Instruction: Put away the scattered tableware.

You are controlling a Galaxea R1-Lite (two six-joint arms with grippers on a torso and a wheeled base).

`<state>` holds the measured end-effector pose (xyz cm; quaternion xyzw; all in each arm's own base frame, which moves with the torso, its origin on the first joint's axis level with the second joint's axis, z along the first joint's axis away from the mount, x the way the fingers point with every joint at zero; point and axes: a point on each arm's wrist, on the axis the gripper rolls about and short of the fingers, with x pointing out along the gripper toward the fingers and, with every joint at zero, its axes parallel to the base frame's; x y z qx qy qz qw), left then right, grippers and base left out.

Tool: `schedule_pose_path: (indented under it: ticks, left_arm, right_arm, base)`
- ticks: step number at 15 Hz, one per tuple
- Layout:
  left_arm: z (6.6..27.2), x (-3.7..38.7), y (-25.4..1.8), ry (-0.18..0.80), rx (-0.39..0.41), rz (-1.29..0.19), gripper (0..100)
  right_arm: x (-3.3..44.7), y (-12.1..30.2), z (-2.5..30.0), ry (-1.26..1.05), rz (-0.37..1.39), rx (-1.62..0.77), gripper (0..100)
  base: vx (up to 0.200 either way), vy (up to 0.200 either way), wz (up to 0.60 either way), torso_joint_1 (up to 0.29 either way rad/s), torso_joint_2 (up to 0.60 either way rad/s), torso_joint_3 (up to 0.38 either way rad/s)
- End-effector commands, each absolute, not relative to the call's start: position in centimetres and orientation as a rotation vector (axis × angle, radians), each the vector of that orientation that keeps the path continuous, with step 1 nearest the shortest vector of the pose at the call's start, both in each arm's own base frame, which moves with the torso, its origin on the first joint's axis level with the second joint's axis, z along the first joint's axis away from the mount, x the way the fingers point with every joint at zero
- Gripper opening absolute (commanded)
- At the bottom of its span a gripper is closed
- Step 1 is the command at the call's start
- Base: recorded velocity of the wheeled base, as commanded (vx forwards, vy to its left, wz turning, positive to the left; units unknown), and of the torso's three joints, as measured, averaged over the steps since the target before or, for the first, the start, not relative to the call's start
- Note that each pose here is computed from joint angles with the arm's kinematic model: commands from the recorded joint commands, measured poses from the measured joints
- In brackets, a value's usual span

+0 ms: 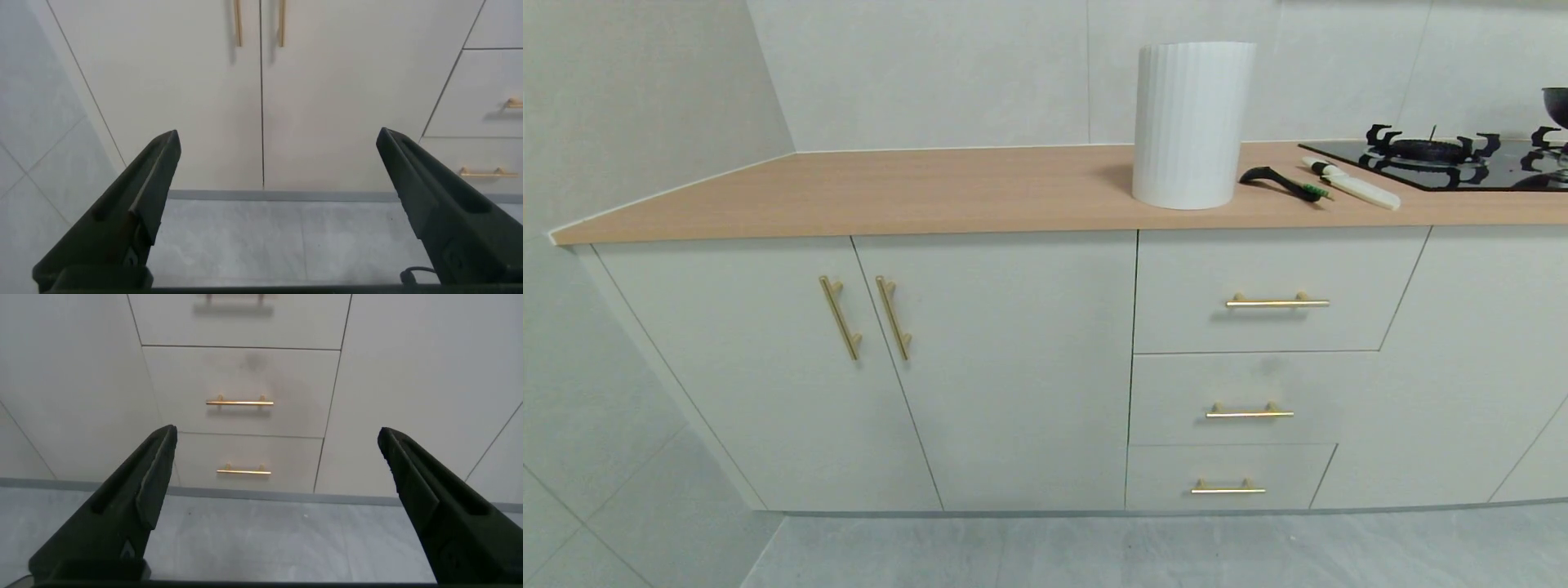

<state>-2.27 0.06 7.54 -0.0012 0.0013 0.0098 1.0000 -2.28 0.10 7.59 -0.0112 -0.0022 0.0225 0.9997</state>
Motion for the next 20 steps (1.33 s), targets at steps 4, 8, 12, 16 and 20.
schedule_pose_path:
  ticks: [4,8,12,16,20]
  left_arm:
    - [7.55,-2.27,0.06,0.002,-0.003,0.021,100]
    - [7.54,-2.27,0.06,0.003,-0.003,0.02,100]
    - [7.54,-2.27,0.06,0.003,-0.003,0.021,100]
    - [7.54,-2.27,0.06,0.003,-0.003,0.02,100]
    - [7.54,-2.27,0.06,0.003,-0.003,0.021,100]
  right_arm:
    - [-2.27,0.1,7.6,-0.004,0.044,-0.025,100]
    - [-2.27,0.1,7.6,-0.004,0.044,-0.025,100]
    - [-2.27,0.1,7.6,-0.004,0.046,-0.025,100]
    - [-2.27,0.1,7.6,-0.004,0.046,-0.025,100]
    - [-2.27,0.1,7.6,-0.004,0.046,-0.025,100]
  base:
    - [0.0,0.0,0.0,0.0,0.0,0.0]
    - [0.0,0.0,0.0,0.0,0.0,0.0]
    - [0.0,0.0,0.0,0.0,0.0,0.0]
    - [0.0,0.0,-0.15,0.002,0.0,-0.001]
    - [0.0,0.0,0.0,0.0,0.0,0.0]
